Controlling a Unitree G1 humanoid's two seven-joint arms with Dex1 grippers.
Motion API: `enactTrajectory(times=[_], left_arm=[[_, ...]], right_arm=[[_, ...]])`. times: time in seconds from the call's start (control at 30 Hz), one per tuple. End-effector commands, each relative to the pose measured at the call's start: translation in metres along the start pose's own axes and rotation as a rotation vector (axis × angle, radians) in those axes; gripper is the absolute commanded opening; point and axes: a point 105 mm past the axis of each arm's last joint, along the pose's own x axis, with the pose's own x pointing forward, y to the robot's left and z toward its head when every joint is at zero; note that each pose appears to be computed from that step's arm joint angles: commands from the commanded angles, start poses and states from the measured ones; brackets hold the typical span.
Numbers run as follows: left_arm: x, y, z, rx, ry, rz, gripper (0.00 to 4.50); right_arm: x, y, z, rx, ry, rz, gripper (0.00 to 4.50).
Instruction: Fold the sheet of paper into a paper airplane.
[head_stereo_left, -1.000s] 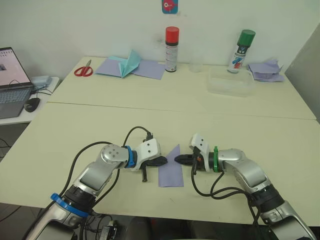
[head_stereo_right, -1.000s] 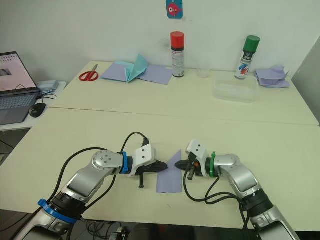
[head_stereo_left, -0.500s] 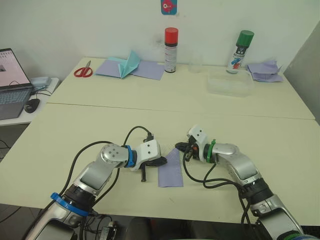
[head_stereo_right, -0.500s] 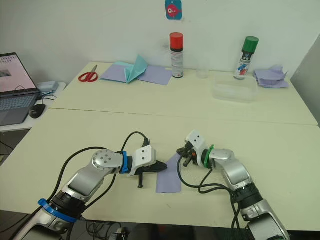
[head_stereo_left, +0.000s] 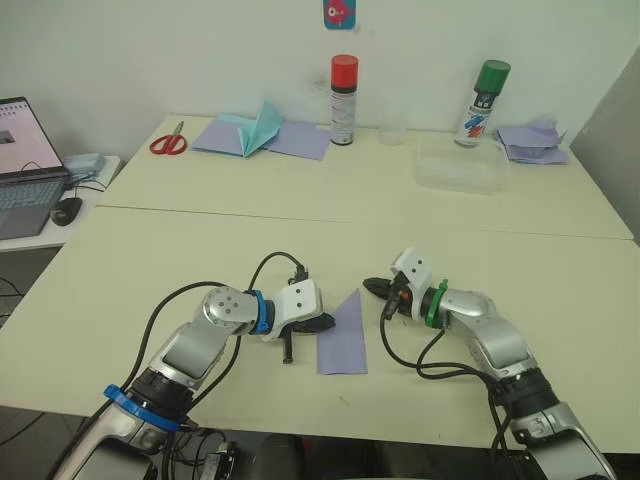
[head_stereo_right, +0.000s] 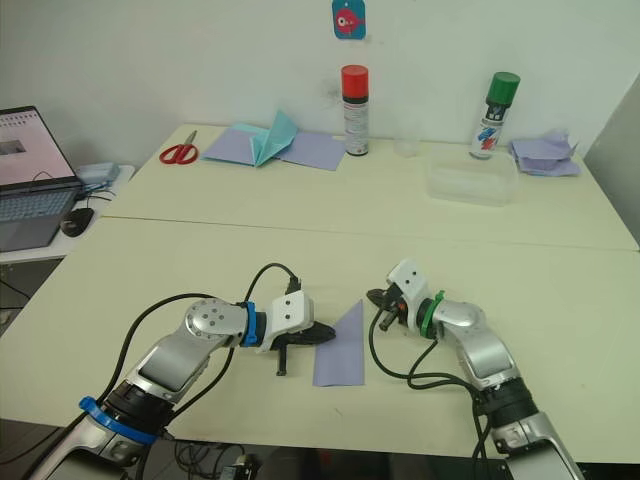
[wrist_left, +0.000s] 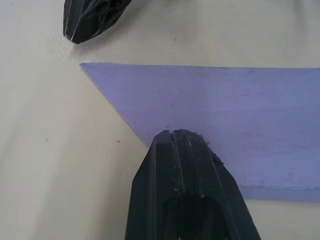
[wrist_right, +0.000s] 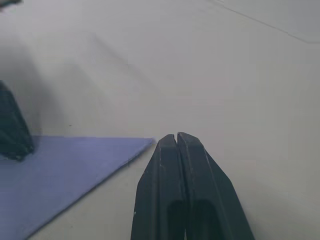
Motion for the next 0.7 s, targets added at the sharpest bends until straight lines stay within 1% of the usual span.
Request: enactTrajectory(times=[0.03, 0.13, 0.2, 0.27, 0.4, 0.43, 0.5, 0.53, 0.57, 0.67, 0.7], left_arm=[[0.006, -0.016, -0.045, -0.137, 0.144, -0.042, 0.00], [0.005, -0.013, -0.042, -0.137, 0.123, -0.028, 0.00], [0.001, -0.008, -0.036, -0.138, 0.095, -0.008, 0.00], [-0.006, -0.001, -0.029, -0.142, 0.067, 0.018, 0.00], [-0.033, 0.018, -0.024, -0.058, 0.065, 0.070, 0.00], [-0.039, 0.023, -0.019, -0.035, 0.048, 0.079, 0.00], [-0.048, 0.033, -0.011, -0.019, 0.020, 0.081, 0.53], [-0.052, 0.037, -0.008, 0.004, 0.018, 0.069, 0.71], [-0.054, 0.042, -0.005, 0.034, 0.021, 0.067, 1.07], [-0.053, 0.055, 0.000, 0.130, 0.026, 0.058, 1.91], [-0.050, 0.058, 0.003, 0.179, 0.023, 0.048, 2.26]], right_arm=[[-0.005, 0.027, 0.018, -0.067, -0.046, 0.137, 0.03], [-0.007, 0.042, 0.006, -0.073, 0.014, 0.207, 0.03], [-0.006, 0.048, -0.009, -0.075, 0.093, 0.231, 0.03], [-0.004, 0.050, -0.020, -0.086, 0.141, 0.234, 0.03], [-0.001, 0.046, -0.031, -0.112, 0.202, 0.225, 0.03], [-0.001, 0.044, -0.033, -0.111, 0.208, 0.223, 0.03], [0.000, 0.042, -0.033, -0.108, 0.210, 0.221, 0.00], [0.000, 0.042, -0.033, -0.104, 0.209, 0.222, 0.00], [0.000, 0.041, -0.033, -0.101, 0.208, 0.222, 0.00], [0.001, 0.040, -0.032, -0.093, 0.201, 0.223, 0.00], [0.002, 0.039, -0.031, -0.088, 0.193, 0.221, 0.00]])
